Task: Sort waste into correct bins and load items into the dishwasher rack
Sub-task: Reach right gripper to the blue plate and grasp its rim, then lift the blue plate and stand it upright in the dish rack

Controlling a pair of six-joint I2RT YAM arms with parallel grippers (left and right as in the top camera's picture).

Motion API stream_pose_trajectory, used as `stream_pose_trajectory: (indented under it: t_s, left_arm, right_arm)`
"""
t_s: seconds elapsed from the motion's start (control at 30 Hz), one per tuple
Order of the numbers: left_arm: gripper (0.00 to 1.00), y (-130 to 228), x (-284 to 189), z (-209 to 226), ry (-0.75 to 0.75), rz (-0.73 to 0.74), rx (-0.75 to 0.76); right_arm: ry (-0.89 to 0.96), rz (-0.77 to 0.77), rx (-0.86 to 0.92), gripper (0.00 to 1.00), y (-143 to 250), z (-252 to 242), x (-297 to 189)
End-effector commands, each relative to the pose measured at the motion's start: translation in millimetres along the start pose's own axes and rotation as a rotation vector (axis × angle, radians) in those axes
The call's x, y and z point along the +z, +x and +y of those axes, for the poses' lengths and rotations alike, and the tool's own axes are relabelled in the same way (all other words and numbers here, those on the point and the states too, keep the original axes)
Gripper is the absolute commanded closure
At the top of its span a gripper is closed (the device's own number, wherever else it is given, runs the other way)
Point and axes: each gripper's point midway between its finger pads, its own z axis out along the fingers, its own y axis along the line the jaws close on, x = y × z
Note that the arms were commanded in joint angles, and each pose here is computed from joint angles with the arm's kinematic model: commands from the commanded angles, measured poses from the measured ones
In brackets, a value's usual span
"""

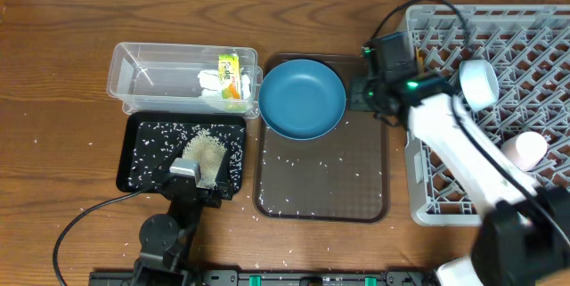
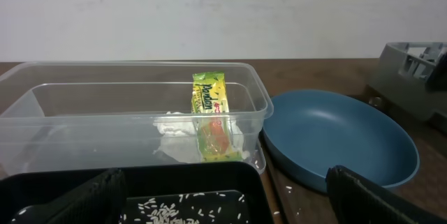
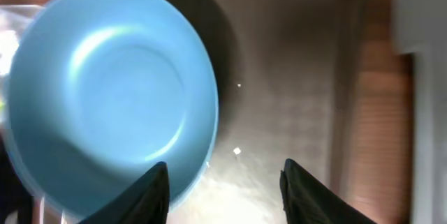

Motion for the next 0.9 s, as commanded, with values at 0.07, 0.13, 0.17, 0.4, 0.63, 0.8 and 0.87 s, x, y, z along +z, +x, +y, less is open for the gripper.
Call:
stream_pose_trajectory:
  t_s: [0.07,0.13,0.17,0.4,0.63,0.8,0.87]
  left_arm:
    - [0.07,15.3,1.2,5.3,-0.023,0.042,0.013]
    - [0.06,15.3,1.2,5.3,-0.023,0.042,0.013]
    - [0.06,15.3,1.2,5.3,-0.023,0.042,0.013]
    - [0.07,15.3,1.2,5.3,-0.023,0.042,0.013]
    - [0.06,15.3,1.2,5.3,-0.023,0.042,0.013]
    - [0.06,15.3,1.2,5.3,-0.023,0.042,0.013]
    - [0.06,15.3,1.2,5.3,-0.023,0.042,0.013]
  right_arm:
    - [0.0,0.103,0.133,0.51,25.4,7.0,48.6]
    - [0.012,0.116,0.172,0.51,28.9,4.8,60.2]
    - [0.016,0.121,0.18,0.55,30.4,4.0,65.9]
    - [0.014,0.097,0.185,0.99,19.7,-3.7,63.8]
    - [0.055,-0.178,0.078,0.99,-47.5,-37.6,-28.3]
    - [0.396,-0.515,-0.035,0.99,-89.8,-89.1,-140.6]
    - [0.671,-0.649,0.011,0.99,-95.4,-129.6,-199.8]
